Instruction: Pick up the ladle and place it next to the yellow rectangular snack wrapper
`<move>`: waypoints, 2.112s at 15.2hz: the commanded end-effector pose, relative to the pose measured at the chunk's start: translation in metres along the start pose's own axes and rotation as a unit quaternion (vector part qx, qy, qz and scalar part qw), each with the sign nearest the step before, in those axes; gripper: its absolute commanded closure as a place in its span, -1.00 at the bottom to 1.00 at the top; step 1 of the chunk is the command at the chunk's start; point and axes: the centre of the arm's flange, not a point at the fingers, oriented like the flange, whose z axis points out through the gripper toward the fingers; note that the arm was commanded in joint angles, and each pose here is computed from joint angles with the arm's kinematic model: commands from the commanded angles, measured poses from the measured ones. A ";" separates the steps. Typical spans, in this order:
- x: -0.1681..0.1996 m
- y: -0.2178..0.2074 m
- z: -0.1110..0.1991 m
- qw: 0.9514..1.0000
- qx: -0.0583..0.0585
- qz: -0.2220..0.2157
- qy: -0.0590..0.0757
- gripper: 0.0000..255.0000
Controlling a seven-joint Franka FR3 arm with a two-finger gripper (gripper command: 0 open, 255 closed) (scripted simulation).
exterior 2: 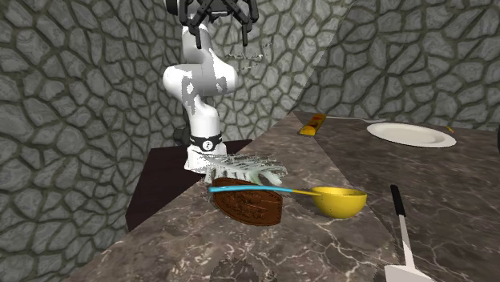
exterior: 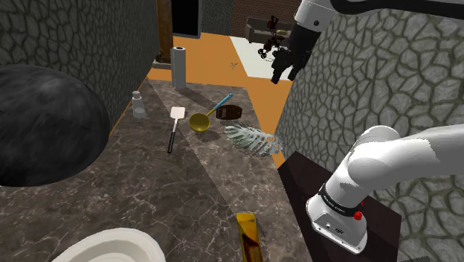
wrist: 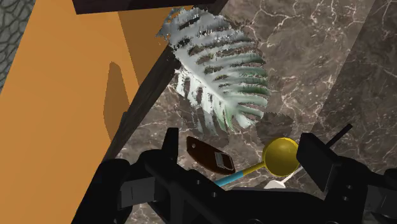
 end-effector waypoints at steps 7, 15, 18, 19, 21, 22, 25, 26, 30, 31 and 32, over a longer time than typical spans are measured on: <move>0.036 -0.020 0.062 1.000 0.026 0.007 0.015 -1.00; 0.087 -0.050 0.142 0.997 0.060 0.017 0.036 -1.00; 0.108 -0.063 0.171 0.996 0.072 0.021 0.043 -1.00; 0.114 -0.067 0.180 0.996 0.077 0.022 0.046 -1.00; 0.128 -0.076 0.199 0.995 0.085 0.024 0.051 -1.00; 0.135 -0.080 0.208 0.994 0.089 0.025 0.053 -1.00; 0.144 -0.086 0.223 0.994 0.094 0.027 0.056 -1.00; 0.144 -0.087 0.228 0.994 0.094 0.027 0.056 -1.00; 0.147 -0.091 0.249 0.994 0.094 0.027 0.056 -1.00; 0.148 -0.093 0.257 0.994 0.094 0.027 0.056 -1.00; 0.148 -0.093 0.257 0.994 0.094 0.027 0.056 -1.00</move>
